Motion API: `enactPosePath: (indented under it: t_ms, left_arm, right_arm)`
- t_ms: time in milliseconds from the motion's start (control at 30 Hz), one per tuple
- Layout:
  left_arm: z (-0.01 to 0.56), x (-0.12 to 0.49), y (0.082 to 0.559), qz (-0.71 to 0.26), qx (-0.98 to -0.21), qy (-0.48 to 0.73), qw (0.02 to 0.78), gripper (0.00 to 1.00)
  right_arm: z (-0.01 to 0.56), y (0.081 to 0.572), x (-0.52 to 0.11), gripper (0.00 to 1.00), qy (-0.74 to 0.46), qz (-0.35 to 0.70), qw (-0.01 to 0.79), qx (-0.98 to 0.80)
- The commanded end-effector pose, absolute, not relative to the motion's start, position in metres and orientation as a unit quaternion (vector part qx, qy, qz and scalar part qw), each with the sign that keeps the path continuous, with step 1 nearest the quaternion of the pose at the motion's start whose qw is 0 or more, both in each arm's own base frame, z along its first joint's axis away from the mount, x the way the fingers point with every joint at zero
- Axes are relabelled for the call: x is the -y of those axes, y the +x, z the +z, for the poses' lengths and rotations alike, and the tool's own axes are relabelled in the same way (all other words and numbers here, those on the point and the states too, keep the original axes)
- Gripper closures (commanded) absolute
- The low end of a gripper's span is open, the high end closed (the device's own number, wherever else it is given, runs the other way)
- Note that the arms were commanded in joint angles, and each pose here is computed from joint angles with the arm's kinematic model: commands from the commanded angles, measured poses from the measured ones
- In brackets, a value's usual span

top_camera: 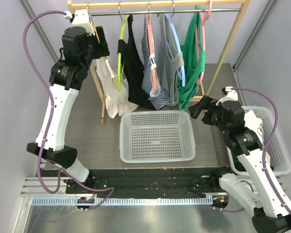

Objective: Remove the tank top from the hanger
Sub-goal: Pick up the hanger from the clothesline.

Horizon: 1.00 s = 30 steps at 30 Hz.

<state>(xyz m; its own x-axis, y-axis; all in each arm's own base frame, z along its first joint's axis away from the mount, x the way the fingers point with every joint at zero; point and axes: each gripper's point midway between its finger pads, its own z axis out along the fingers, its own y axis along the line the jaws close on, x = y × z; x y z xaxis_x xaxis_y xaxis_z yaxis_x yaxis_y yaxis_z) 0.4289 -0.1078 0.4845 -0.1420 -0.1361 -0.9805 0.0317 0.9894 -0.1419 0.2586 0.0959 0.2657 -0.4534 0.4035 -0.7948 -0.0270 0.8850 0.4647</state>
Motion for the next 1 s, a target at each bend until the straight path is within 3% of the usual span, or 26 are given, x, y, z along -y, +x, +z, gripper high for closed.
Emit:
enactPosePath:
  t_ms: [0,67,100,200,433,567,700,967]
  left_arm:
    - [0.488,0.103,0.43,-0.042,-0.744,-0.034,0.666,0.35]
    - [0.485,0.102,0.43,-0.036,-0.747,-0.033,0.663,0.41]
    - [0.484,0.101,0.431,-0.033,-0.748,-0.033,0.662,0.54]
    - [0.487,0.101,0.428,-0.033,-0.746,-0.031,0.664,0.76]
    - [0.499,0.099,0.417,-0.037,-0.738,-0.019,0.673,0.99]
    - [0.515,0.101,0.408,-0.048,-0.724,-0.002,0.689,1.0]
    - [0.561,0.108,0.388,-0.061,-0.682,0.031,0.728,1.0]
    - [0.6,0.11,0.359,-0.071,-0.637,0.06,0.765,1.0]
  right_arm:
    - [0.282,0.258,-0.099,0.01,0.11,0.228,0.528,-0.81]
    - [0.282,0.258,-0.101,0.01,0.11,0.232,0.527,-0.81]
    - [0.282,0.257,-0.101,0.01,0.109,0.233,0.528,-0.809]
    - [0.282,0.256,-0.1,0.02,0.11,0.234,0.529,-0.808]
    - [0.281,0.256,-0.101,0.06,0.107,0.234,0.529,-0.809]
    - [0.282,0.255,-0.103,0.16,0.102,0.238,0.53,-0.808]
    - [0.282,0.256,-0.103,0.16,0.102,0.238,0.529,-0.808]
    - [0.287,0.255,-0.103,0.14,0.103,0.241,0.532,-0.805]
